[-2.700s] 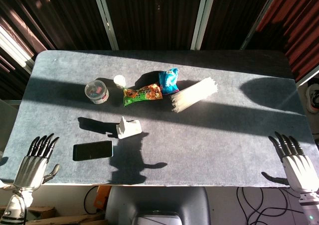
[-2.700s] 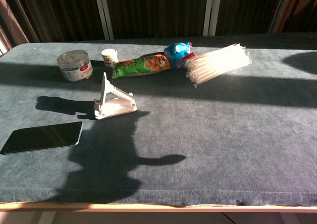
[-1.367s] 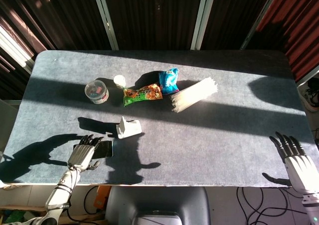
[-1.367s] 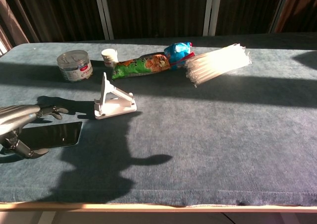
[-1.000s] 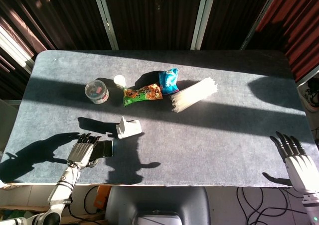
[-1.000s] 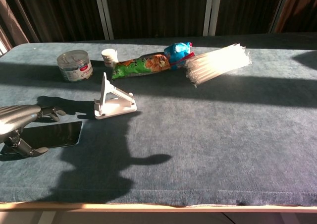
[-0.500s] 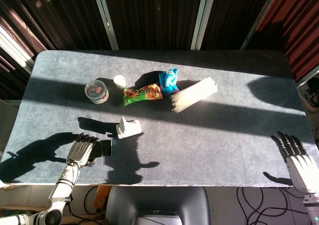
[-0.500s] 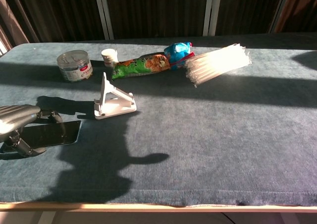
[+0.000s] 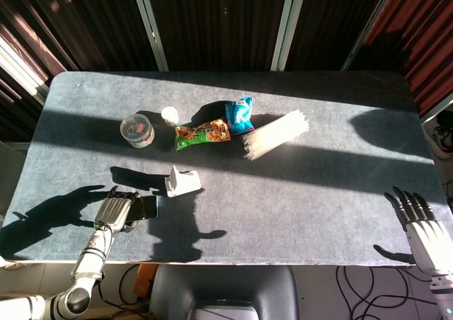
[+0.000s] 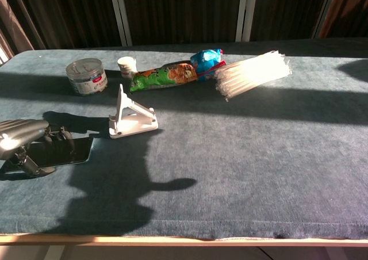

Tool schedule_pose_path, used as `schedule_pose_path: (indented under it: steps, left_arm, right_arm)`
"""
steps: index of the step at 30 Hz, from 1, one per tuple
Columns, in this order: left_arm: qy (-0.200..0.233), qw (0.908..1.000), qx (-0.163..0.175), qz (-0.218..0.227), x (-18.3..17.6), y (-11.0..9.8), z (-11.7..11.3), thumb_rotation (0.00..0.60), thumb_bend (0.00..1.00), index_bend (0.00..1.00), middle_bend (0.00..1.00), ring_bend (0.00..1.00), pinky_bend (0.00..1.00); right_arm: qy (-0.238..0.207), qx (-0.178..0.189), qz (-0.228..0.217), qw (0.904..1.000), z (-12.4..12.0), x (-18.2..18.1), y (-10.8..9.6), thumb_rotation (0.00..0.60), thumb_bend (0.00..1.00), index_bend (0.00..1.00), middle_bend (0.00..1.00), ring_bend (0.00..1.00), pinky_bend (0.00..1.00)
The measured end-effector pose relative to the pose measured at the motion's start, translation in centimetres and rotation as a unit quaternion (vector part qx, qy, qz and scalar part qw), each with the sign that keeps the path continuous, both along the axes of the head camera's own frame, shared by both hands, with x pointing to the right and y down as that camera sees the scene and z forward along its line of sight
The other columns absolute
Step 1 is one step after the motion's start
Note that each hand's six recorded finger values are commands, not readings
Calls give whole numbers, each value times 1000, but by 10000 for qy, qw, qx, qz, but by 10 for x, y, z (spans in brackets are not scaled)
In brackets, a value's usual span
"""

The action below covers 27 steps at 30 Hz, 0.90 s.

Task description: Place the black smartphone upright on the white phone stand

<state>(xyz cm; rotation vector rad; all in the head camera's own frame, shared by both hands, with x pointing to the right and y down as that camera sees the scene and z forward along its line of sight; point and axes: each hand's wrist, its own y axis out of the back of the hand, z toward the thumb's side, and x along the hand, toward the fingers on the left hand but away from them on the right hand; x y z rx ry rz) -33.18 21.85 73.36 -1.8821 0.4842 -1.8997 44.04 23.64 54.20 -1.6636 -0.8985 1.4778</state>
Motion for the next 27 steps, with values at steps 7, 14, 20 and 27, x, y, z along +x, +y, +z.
schedule_pose_path:
  steps: [7,14,20,27]
  left_arm:
    - [57,9999,-68,-142,-2,-3,2,600,306,564,866,490,41]
    - [402,9980,4,-480,-2,-5,-4,600,320,671,981,617,128]
    - [942,9905,235,-971,-5,-10,-18,600,337,703,1000,634,152]
    - [1703,9683,695,-1691,-10,-17,-36,600,346,716,1000,635,166]
  right_arm:
    - [-4,-3,-1,10000,0,0,0,600,179,0,0,0,0]
    - [-2,1,2,10000,0,0,0,600,180,0,0,0,0]
    - [15,-10,-13,10000,1,-1,1,600,179,0,0,0,0]
    - [44,-19,-1,10000,2,-1,1,600,179,0,0,0,0]
